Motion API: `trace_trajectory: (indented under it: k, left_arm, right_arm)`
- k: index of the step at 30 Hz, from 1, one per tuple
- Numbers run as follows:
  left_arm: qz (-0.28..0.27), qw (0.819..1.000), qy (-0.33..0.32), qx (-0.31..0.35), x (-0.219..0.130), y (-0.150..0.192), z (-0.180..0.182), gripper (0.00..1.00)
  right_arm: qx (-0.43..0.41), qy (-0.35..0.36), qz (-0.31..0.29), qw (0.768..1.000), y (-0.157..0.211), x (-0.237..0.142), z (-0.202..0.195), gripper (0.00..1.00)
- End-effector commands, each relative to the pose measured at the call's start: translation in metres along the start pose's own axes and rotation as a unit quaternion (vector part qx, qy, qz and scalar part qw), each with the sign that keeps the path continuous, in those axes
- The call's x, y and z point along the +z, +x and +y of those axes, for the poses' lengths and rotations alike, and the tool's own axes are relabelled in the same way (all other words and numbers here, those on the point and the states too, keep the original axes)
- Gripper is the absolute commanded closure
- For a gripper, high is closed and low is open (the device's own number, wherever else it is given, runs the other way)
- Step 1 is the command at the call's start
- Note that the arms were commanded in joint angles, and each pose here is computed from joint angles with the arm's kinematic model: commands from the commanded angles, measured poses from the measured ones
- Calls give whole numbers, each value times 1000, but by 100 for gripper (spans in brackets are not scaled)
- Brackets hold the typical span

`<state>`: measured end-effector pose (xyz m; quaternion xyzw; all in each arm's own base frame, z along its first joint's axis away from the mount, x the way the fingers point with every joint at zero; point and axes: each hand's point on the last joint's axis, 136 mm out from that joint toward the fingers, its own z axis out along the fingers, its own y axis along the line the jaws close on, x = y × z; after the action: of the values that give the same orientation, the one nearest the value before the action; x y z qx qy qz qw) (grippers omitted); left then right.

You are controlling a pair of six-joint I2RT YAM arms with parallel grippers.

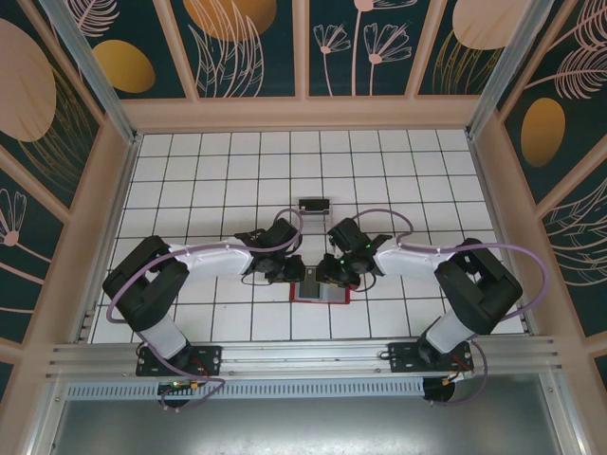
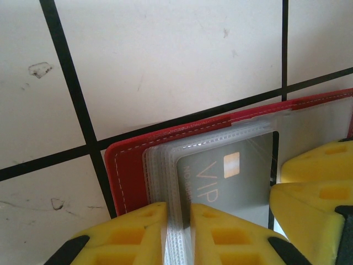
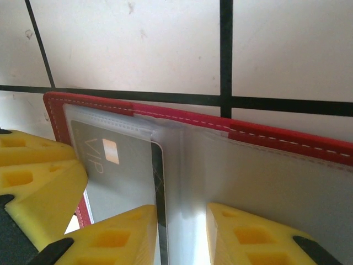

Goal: Take the credit cards out of the card holder

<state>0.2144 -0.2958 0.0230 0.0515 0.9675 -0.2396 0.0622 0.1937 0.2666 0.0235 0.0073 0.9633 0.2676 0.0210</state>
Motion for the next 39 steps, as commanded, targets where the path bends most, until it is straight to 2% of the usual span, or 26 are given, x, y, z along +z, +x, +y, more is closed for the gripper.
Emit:
trace_trajectory:
  k: [1,11,28,33,39]
  left_arm:
    - [9,1000,-14,-2,5,5,7,80]
    - [10,1000,-16,-2,5,6,8,80]
    - [10,1000,-20,1,4,6,9,80]
    - [7,1000,-17,1,1,5,6,80]
    - [1,1000,-17,4,-5,0,1,79]
  right_arm:
    - [-4,28,3,1000,1,3,-7,71]
    - [-2,42,3,999,3,3,-11,77]
    - [0,58,-31,998,-6,-18,-9,86]
    - [-1,24,-49,998,-11,-26,3,81]
    - [1,-43,-46,998,-8,-26,17,75]
